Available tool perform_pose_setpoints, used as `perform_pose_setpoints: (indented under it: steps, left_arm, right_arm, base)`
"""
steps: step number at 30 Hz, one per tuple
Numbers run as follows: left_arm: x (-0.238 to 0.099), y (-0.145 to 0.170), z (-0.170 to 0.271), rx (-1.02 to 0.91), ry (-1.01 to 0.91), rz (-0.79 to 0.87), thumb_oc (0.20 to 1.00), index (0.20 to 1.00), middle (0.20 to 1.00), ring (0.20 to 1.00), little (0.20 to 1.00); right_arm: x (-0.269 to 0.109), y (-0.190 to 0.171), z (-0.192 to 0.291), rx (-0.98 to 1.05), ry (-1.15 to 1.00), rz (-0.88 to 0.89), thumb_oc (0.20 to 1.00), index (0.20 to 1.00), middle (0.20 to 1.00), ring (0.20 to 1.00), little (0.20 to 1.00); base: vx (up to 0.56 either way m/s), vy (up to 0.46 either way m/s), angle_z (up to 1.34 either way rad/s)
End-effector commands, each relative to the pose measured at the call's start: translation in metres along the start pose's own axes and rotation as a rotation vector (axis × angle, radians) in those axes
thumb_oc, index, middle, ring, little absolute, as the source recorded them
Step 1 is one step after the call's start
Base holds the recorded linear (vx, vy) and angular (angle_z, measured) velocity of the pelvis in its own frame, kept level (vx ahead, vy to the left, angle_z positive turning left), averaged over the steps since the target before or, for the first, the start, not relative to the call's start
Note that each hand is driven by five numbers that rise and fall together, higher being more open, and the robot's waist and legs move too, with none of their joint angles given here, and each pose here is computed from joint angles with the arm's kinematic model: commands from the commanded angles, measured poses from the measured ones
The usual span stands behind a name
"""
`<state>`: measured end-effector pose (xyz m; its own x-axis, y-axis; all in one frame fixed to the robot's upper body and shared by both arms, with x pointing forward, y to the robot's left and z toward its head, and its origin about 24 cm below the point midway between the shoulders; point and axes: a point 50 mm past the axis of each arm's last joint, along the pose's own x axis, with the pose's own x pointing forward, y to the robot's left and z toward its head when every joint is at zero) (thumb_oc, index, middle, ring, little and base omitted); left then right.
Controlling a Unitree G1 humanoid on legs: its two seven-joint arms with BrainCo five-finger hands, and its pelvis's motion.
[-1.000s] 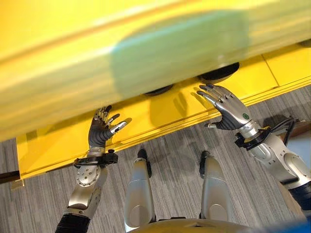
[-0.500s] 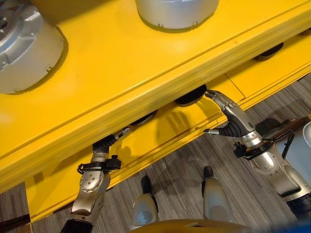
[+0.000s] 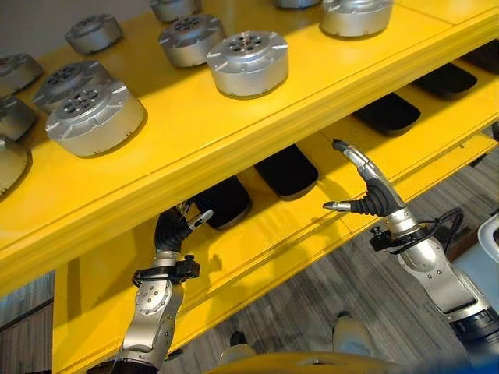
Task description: Move parts from the plastic box to the shelf.
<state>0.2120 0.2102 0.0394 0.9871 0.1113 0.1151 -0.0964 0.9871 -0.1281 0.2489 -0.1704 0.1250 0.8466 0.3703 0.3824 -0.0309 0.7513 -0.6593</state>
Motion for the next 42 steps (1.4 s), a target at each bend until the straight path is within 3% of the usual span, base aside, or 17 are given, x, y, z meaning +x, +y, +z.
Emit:
perform_pose_setpoints:
  steps: [1, 12, 25, 37, 42]
  left_arm:
    - [0.007, -0.005, 0.004, 0.001, -0.039, -0.034, 1.000, 1.000, 1.000, 1.000, 1.000]
    - [0.012, -0.011, 0.007, 0.012, -0.063, -0.054, 1.000, 1.000, 1.000, 1.000, 1.000]
    - [-0.001, -0.009, 0.002, 0.052, -0.026, -0.090, 1.000, 1.000, 1.000, 1.000, 1.000]
    - [0.015, -0.012, 0.016, 0.097, -0.088, -0.097, 1.000, 1.000, 1.000, 1.000, 1.000]
    - [0.011, -0.005, 0.019, 0.101, -0.089, -0.068, 1.000, 1.000, 1.000, 1.000, 1.000]
  right_arm:
    - [0.010, -0.009, 0.015, 0.052, -0.100, -0.061, 1.000, 1.000, 1.000, 1.000, 1.000]
    - [0.018, 0.005, 0.010, 0.187, -0.062, -0.064, 1.000, 1.000, 1.000, 1.000, 1.000]
    - [0.004, 0.019, 0.000, 0.298, 0.016, -0.016, 1.000, 1.000, 1.000, 1.000, 1.000]
    - [0.012, 0.029, 0.008, 0.349, -0.006, -0.001, 1.000, 1.000, 1.000, 1.000, 1.000]
    - [0.019, 0.041, 0.014, 0.371, -0.018, 0.022, 1.000, 1.000, 1.000, 1.000, 1.000]
  base:
    - [0.02, -0.204, 0.02]
    - [0.01, -0.195, 0.10]
    - [0.03, 0.006, -0.61]
    - [-0.02, 0.061, -0.34]
    - [0.01, -0.047, -1.34]
